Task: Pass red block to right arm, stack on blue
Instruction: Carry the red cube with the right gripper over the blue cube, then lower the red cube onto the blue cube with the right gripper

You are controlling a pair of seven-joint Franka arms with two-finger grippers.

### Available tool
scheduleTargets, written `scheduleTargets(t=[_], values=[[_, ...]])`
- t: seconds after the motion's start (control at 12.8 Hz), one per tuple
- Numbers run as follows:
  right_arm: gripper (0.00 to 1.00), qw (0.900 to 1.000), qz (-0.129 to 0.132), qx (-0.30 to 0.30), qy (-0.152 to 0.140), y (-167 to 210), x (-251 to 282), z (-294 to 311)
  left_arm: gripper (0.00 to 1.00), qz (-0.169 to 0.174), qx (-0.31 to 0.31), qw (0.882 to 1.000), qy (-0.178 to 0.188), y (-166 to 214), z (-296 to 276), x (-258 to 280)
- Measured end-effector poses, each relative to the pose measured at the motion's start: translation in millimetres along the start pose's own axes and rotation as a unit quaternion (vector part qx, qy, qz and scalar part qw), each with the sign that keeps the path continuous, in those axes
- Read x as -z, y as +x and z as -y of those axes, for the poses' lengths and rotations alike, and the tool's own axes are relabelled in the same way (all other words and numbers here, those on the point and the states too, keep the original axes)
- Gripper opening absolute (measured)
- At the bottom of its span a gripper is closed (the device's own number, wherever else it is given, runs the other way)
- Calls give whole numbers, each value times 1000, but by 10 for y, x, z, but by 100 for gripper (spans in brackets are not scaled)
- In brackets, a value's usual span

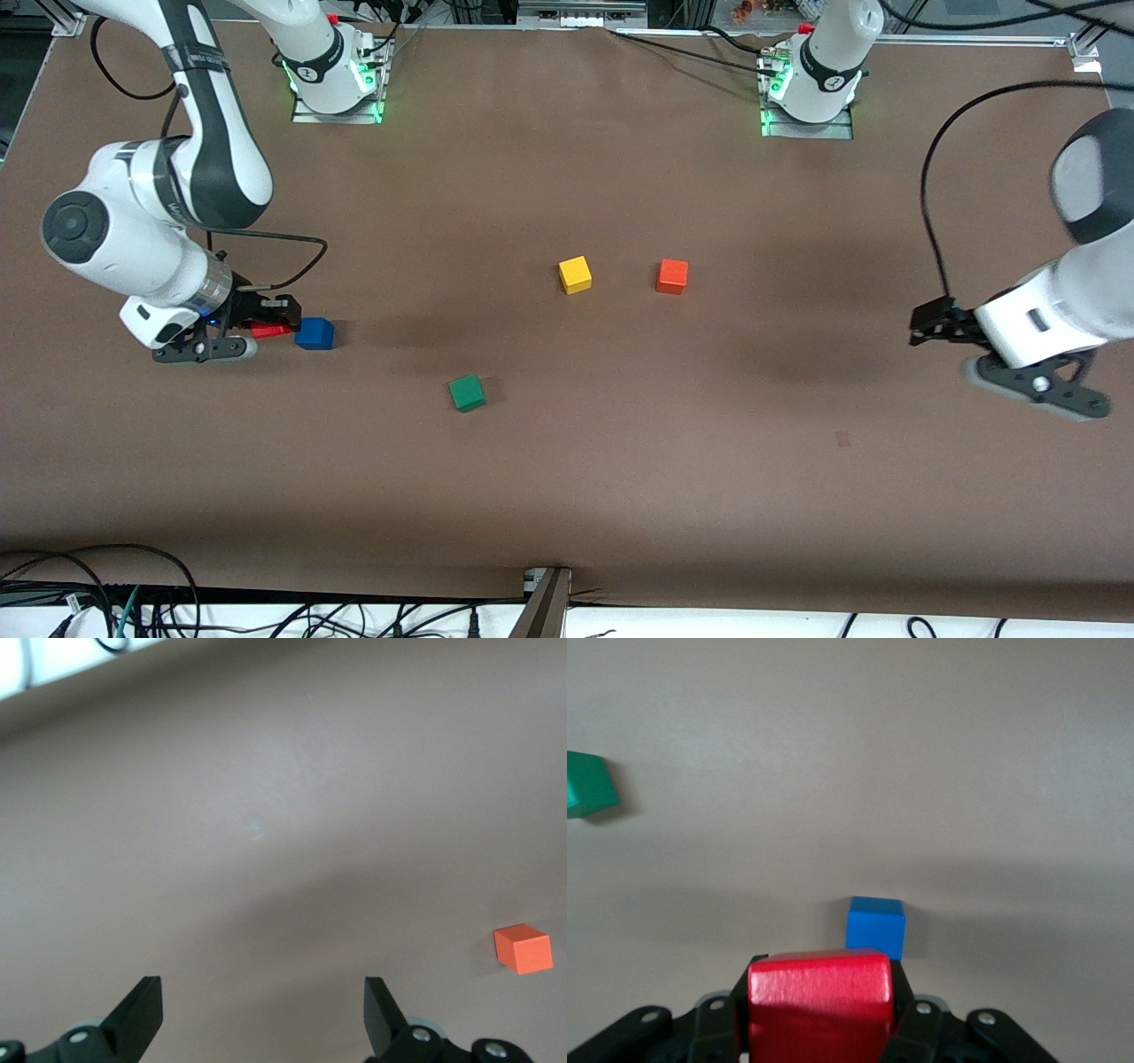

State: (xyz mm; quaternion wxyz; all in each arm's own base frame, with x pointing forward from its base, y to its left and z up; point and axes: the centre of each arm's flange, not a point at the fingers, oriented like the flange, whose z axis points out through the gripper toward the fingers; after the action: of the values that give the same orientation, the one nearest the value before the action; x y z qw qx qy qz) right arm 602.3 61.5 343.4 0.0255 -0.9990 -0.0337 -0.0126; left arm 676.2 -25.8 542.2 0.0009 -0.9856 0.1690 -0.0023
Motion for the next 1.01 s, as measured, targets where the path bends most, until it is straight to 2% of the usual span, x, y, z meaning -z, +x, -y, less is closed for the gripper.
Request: scheduleTargets(t=[0.16, 0.39, 0.55, 1.01], values=[[57, 1000, -24, -7, -4, -257, -315, -79, 100, -11, 9, 1000, 2, -157, -14, 318], [57, 999, -47, -11, -10, -525, -589, -143, 100, 8, 93, 996, -7, -420, -79, 530], [57, 998, -60, -12, -13, -581, -664, -158, 100, 24, 123, 992, -12, -592, -97, 524], [57, 997, -80, -12, -21, -568, -859, -187, 100, 50, 141, 988, -24, -928, -102, 398]])
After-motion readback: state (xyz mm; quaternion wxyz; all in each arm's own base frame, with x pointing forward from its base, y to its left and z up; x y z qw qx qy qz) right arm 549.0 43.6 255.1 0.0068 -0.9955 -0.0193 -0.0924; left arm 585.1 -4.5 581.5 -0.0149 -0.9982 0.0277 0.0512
